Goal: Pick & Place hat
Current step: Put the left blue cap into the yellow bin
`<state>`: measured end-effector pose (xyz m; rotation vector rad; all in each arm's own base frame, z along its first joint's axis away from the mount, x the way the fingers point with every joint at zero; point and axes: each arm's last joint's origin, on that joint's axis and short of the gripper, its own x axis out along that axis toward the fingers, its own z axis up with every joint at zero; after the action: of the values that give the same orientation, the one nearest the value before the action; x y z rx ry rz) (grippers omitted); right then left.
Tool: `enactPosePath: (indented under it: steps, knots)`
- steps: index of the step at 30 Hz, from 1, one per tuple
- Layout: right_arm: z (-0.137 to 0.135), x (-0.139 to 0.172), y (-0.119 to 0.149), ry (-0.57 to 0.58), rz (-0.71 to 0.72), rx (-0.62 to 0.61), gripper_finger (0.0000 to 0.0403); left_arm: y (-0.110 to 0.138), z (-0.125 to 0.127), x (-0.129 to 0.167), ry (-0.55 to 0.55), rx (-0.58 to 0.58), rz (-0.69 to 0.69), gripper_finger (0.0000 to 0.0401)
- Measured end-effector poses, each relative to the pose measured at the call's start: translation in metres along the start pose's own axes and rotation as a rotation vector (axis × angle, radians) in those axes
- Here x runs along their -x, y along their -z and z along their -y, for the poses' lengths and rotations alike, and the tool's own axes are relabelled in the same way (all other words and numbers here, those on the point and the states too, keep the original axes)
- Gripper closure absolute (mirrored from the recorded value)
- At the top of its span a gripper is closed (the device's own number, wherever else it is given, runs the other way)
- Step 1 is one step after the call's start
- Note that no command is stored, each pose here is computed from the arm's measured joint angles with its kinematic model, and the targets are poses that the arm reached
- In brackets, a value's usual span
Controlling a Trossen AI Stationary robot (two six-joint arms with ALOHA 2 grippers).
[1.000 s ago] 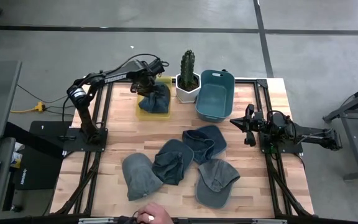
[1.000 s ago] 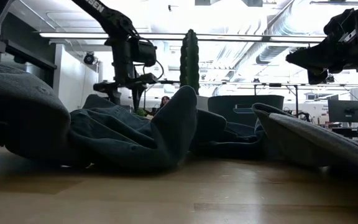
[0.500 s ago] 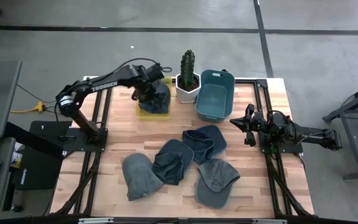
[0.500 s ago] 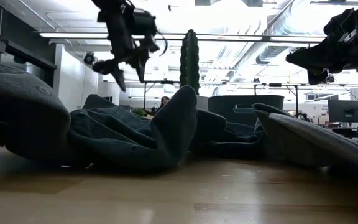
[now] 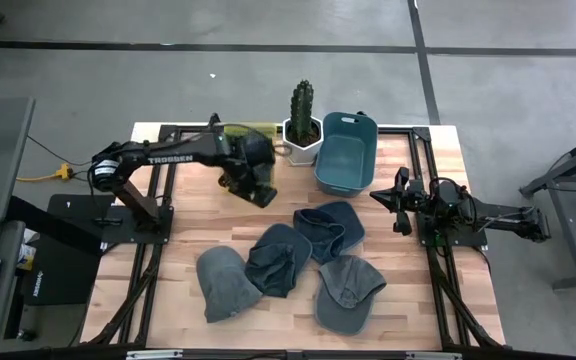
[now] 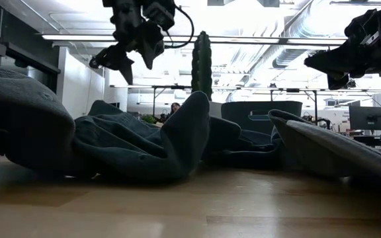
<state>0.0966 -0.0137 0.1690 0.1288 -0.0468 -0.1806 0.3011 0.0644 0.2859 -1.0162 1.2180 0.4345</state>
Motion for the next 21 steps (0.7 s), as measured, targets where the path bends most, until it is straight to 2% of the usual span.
enactPosePath:
  steps: [3, 10, 13, 17, 21]
  knots:
    - [0.000, 0.000, 0.000, 0.000, 0.000, 0.000, 0.0402, 0.017, -0.002, -0.008, 0.020, -0.053, 0.013, 0.0161]
    - [0.000, 0.000, 0.000, 0.000, 0.000, 0.000, 0.0402, 0.059, 0.001, -0.041, 0.210, -0.200, 0.092, 0.0147]
    - [0.000, 0.000, 0.000, 0.000, -0.001, 0.000, 0.0402, 0.082, -0.009, -0.051, 0.210, -0.247, 0.074, 0.0146]
    - [0.000, 0.000, 0.000, 0.000, 0.000, 0.000, 0.0402, 0.101, -0.019, -0.068, 0.208, -0.313, 0.093, 0.0146]
    - [0.000, 0.000, 0.000, 0.000, 0.000, 0.000, 0.0402, 0.116, -0.024, -0.084, 0.252, -0.376, 0.130, 0.0147]
